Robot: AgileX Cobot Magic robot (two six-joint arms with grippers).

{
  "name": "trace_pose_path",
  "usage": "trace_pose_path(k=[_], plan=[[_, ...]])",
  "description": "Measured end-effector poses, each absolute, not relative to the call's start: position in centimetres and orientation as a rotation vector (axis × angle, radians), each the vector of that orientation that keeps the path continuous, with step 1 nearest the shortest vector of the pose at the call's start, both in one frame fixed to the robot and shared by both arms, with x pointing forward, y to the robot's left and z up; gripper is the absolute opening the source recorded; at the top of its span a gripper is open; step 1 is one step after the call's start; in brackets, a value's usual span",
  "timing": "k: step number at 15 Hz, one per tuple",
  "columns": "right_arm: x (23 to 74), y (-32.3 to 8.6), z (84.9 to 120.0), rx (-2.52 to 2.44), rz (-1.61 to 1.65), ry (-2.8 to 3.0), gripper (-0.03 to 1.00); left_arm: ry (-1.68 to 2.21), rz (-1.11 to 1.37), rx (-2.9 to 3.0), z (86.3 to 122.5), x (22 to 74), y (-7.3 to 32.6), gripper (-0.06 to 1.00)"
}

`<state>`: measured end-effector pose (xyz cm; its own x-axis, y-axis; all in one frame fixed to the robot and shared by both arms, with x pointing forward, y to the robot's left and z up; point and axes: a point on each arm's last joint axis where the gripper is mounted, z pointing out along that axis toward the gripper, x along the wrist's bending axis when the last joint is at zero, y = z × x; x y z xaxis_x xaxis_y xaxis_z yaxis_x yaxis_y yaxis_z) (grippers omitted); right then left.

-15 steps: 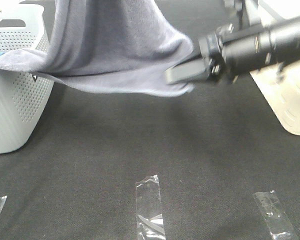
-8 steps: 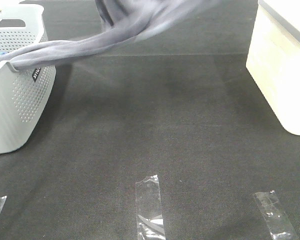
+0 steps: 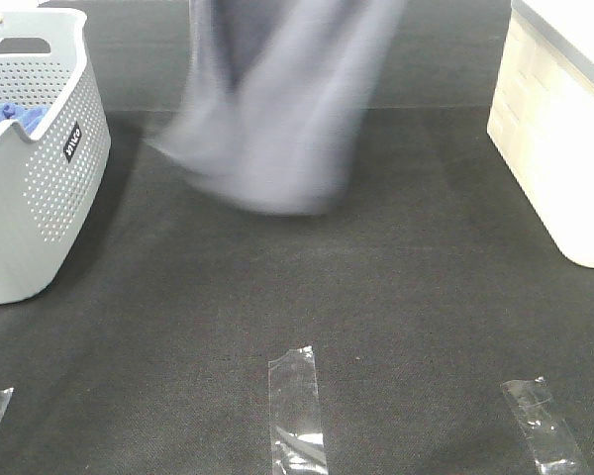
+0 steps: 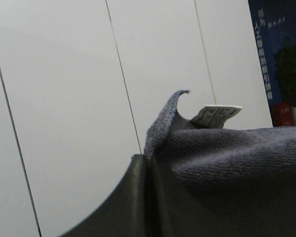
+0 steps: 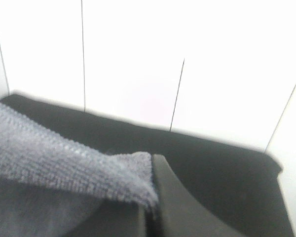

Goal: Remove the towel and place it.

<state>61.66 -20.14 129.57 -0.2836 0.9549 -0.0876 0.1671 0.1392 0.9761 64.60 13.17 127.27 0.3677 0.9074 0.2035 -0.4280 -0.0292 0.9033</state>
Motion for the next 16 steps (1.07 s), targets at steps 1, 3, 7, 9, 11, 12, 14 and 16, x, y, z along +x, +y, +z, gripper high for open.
trace_pose_path(k=[1,3,7,9,11,12,14,16], plan=[[61.2,-20.3,130.8,1.073,1.251,1.562,0.00,0.501,1.169,1.095,128.7,64.0,13.3,0.00],[60.3,-20.5,132.5,1.031,1.281,1.512,0.00,0.455,1.191,1.024,131.0,63.0,13.7,0.00],[60.3,-20.8,131.0,1.111,1.134,1.647,0.00,0.673,1.206,1.178,129.4,64.3,14.4,0.00],[60.5,-20.8,129.2,1.196,1.021,1.773,0.00,0.899,1.173,1.336,126.3,65.9,14.8,0.00],[61.2,-20.5,126.5,1.297,0.903,1.926,0.00,1.095,1.089,1.454,123.7,66.6,14.8,0.00],[62.0,-20.3,125.0,1.342,0.842,1.993,0.00,1.184,1.041,1.510,122.5,66.8,14.8,0.00],[63.6,-19.9,122.4,1.392,0.765,2.067,0.00,1.278,0.982,1.603,120.3,67.5,14.6,0.00],[65.5,-19.6,120.7,1.389,0.748,2.063,0.00,1.266,0.993,1.666,117.9,69.0,14.1,0.00]])
